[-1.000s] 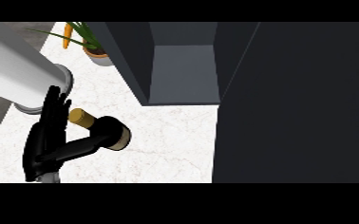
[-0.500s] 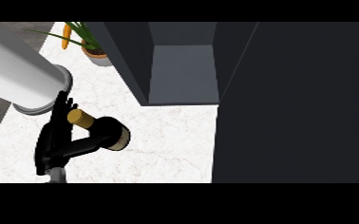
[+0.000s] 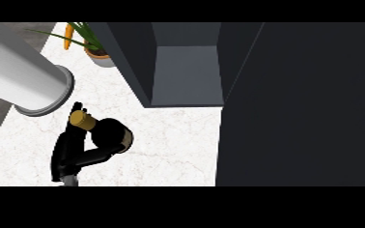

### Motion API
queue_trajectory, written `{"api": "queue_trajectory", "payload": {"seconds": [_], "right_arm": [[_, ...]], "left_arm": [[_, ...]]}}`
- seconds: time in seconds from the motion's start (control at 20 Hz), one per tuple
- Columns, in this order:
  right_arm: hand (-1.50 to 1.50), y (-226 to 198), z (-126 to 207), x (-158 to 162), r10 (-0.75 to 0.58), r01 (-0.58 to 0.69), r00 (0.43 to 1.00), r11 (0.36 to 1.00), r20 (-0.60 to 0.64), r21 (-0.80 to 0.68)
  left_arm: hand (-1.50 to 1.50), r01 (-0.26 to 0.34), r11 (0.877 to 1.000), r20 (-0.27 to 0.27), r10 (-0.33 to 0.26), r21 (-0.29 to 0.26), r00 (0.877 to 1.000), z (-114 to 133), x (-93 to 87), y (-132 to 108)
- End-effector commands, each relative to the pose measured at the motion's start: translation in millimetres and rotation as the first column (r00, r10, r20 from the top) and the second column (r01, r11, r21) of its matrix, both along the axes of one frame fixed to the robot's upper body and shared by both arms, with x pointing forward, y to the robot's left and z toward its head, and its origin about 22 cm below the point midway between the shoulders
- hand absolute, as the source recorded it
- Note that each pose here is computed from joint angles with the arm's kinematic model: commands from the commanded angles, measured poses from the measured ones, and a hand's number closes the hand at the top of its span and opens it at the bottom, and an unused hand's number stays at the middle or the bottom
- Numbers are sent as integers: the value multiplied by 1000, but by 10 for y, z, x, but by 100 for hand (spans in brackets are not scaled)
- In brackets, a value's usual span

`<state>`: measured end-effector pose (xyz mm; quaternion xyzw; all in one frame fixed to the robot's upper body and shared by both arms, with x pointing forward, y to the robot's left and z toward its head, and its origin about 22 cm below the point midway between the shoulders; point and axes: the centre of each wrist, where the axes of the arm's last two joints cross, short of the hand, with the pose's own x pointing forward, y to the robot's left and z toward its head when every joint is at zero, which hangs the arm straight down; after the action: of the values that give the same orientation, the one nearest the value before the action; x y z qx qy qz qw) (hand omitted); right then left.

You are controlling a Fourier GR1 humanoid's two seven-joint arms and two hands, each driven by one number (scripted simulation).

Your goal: Pick up the wine, place it into the cabinet and close the cabinet

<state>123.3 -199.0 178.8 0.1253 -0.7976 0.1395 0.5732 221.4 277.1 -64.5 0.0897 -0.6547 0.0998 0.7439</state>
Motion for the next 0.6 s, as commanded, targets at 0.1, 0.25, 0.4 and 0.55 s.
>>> {"api": "queue_trajectory", "payload": {"seconds": [0.1, 0.25, 0.4, 0.55], "right_arm": [[-150, -83, 336, -479, 41, -45, 997, 997, 60, 64], [-150, -148, 418, -516, 51, -54, 996, 998, 72, 44], [-150, -143, 396, -482, 48, -51, 996, 998, 76, 46], [-150, -32, 352, -412, 43, -47, 998, 996, 52, 74]], "left_arm": [[-150, 6, 1000, -5, -6, -22, 1000, -239, -94, -20], [-150, -28, 997, 19, 30, -77, 999, -208, -46, -98], [-150, -61, 990, 37, 66, -128, 997, -247, 71, -186], [-150, -59, 985, 39, 66, -163, 997, -471, 4, -213]]}}
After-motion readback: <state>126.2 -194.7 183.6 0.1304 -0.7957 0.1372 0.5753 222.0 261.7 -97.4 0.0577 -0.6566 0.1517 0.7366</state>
